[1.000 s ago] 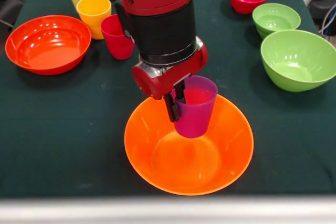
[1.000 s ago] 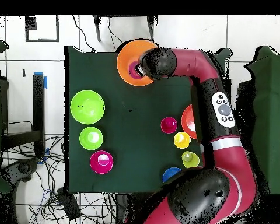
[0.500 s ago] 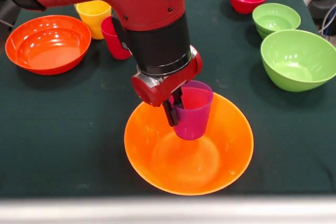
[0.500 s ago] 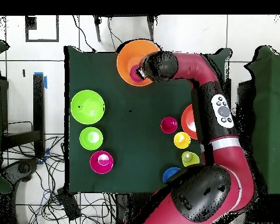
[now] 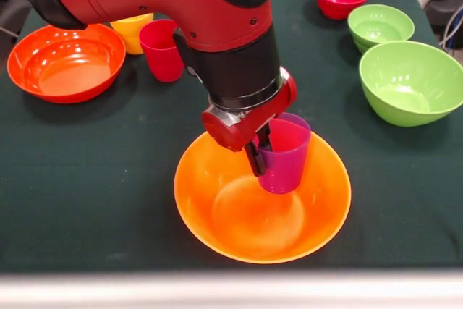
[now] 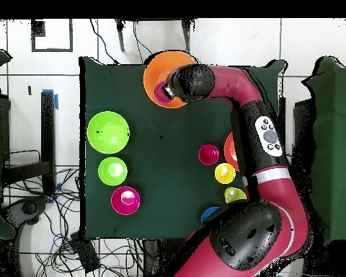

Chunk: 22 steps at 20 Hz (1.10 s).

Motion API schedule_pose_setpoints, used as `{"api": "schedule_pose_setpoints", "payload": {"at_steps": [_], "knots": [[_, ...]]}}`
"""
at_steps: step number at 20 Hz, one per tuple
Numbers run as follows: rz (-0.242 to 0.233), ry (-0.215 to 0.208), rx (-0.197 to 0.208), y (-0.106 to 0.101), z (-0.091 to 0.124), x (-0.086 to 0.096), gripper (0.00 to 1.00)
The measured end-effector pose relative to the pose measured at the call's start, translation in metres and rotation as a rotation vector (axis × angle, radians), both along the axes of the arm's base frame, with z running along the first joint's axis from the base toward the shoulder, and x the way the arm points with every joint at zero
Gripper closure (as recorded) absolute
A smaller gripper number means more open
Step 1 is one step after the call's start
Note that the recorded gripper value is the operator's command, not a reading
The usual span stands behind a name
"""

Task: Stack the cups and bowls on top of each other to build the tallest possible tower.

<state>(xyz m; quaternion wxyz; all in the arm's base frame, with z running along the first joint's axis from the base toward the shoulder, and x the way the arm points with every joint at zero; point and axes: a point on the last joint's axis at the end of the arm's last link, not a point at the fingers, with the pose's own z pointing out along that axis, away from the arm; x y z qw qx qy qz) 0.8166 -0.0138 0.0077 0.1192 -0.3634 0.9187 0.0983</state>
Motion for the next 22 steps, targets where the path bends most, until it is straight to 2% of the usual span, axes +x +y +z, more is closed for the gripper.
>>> {"api": "schedule_pose_setpoints", "payload": {"at_steps": [11, 22], "knots": [[0.022, -0.033, 0.001, 0.027, 0.012, 0.014, 1.0], [0.041, -0.068, -0.031, 0.039, 0.027, 0.026, 1.0]]}}
